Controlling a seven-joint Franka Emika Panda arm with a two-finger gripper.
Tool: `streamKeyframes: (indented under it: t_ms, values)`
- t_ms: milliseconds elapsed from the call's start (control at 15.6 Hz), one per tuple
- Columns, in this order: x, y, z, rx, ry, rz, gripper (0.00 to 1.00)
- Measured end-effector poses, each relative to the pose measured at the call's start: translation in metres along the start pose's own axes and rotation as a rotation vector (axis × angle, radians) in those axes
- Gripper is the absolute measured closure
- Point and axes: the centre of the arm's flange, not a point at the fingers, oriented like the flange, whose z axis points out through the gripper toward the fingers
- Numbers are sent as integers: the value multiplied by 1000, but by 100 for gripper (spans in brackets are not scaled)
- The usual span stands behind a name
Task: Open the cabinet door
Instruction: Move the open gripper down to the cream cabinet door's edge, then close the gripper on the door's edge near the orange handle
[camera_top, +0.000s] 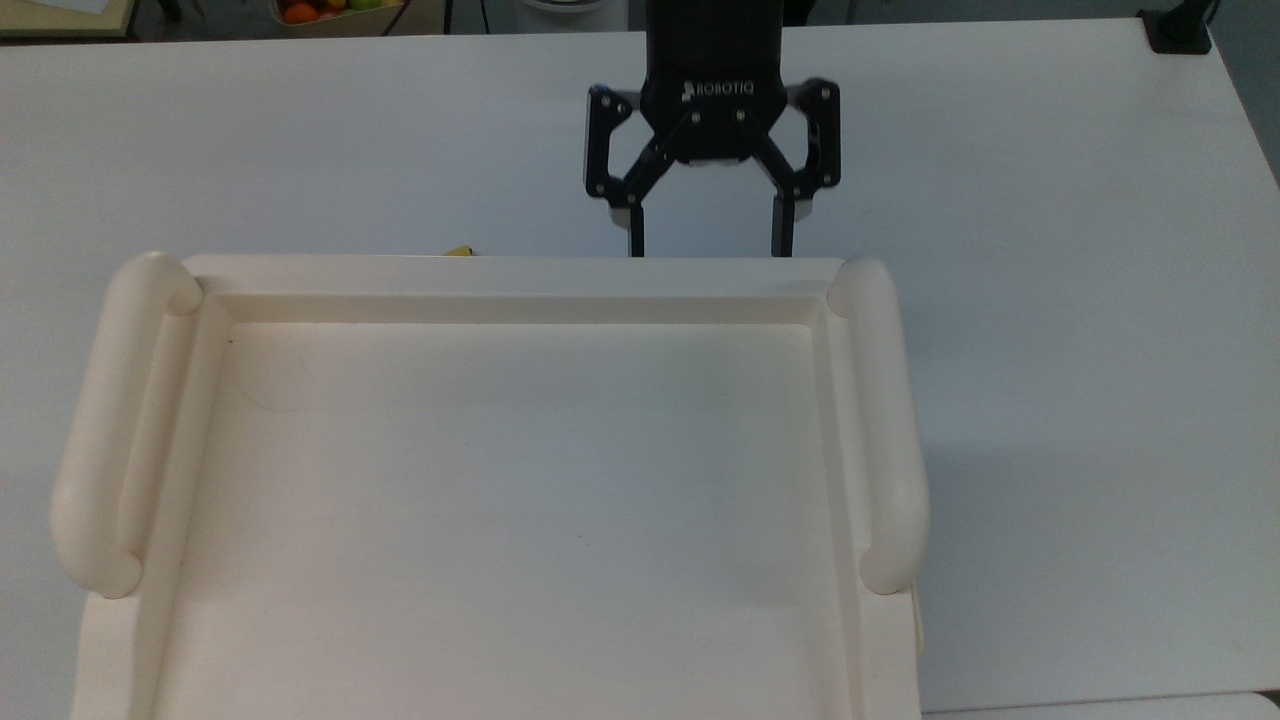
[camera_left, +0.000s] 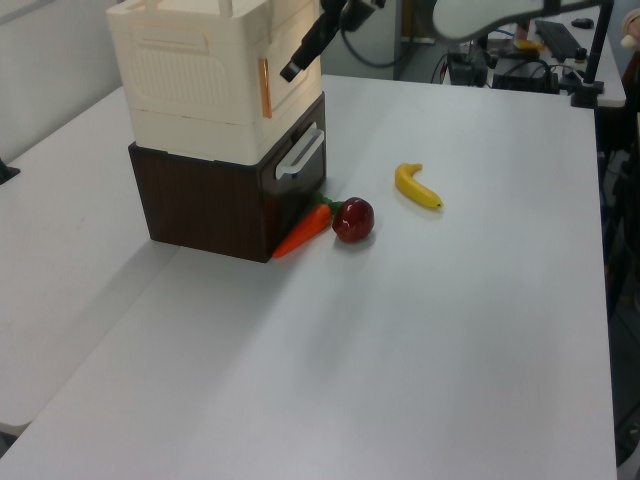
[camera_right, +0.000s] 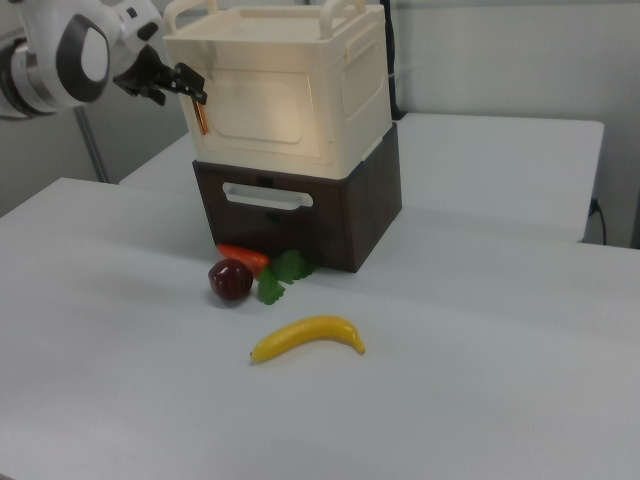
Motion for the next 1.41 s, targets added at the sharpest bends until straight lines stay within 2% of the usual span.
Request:
streamKeyframes:
  t_ms: [193, 321, 386, 450, 578, 707, 771, 836, 900, 964, 1028, 1157, 1221, 1414]
  values:
    - [-2, -6, 23, -42, 27, 3, 5]
    - [-1, -8, 32, -67, 36, 19, 16]
    - [-1, -9, 35, -75, 39, 27, 16]
    - [0, -9, 37, -78, 41, 33, 22]
    - [0, -10, 39, -79, 43, 45, 43]
    - [1, -11, 38, -78, 45, 47, 48]
    - [1, -14, 38, -75, 45, 45, 56]
    - [1, -18, 37, -71, 46, 42, 60]
    - [1, -22, 36, -67, 48, 40, 61]
    - [2, -25, 34, -63, 51, 39, 67]
    - [3, -25, 32, -66, 52, 42, 78]
    - [4, -23, 29, -67, 56, 44, 81]
    - [4, -23, 28, -67, 55, 55, 86]
    - [4, -23, 29, -67, 54, 64, 86]
